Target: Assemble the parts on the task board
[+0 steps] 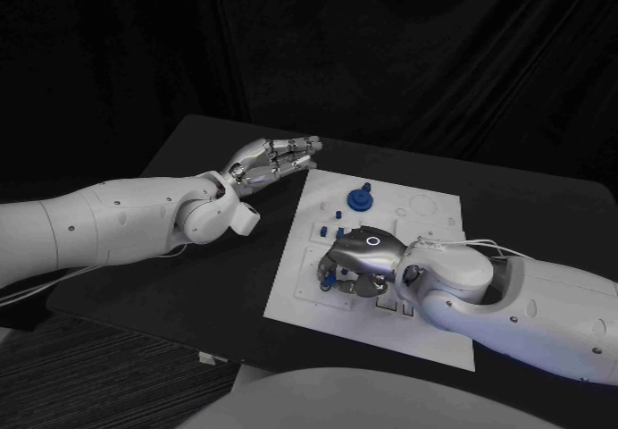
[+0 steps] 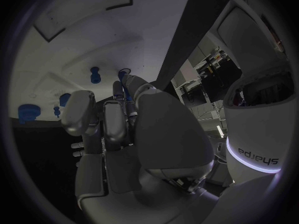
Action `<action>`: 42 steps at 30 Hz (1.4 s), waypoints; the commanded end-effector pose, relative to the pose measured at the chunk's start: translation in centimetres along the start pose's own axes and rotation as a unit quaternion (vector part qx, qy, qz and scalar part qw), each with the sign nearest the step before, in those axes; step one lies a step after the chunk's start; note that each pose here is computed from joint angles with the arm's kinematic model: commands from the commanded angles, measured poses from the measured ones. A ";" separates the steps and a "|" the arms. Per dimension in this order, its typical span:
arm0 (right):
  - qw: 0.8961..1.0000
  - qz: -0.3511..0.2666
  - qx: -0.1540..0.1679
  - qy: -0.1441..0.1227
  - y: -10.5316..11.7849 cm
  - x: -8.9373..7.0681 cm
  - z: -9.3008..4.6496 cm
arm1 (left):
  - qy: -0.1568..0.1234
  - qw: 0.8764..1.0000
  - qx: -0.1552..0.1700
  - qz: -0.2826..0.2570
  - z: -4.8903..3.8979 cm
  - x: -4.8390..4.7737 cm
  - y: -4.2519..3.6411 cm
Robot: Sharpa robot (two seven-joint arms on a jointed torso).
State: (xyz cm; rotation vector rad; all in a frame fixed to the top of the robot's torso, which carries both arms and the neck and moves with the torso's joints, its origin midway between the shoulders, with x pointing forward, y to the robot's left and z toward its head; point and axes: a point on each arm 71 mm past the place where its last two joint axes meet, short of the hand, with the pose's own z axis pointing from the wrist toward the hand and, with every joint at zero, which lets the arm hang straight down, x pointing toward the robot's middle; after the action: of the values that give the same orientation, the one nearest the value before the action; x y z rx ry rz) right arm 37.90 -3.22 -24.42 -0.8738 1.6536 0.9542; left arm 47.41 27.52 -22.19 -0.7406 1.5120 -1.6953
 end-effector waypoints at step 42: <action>1.000 0.003 0.013 0.024 -0.1 1.2 -0.1 | 0.014 0.999 0.042 -0.017 0.14 0.32 -0.34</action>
State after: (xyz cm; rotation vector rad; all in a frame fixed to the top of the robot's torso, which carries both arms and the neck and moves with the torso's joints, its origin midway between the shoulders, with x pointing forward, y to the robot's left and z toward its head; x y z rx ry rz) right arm 37.62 -3.27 -25.15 -0.8747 1.6789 0.9535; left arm 47.46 27.35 -22.43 -0.7417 1.5261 -1.7159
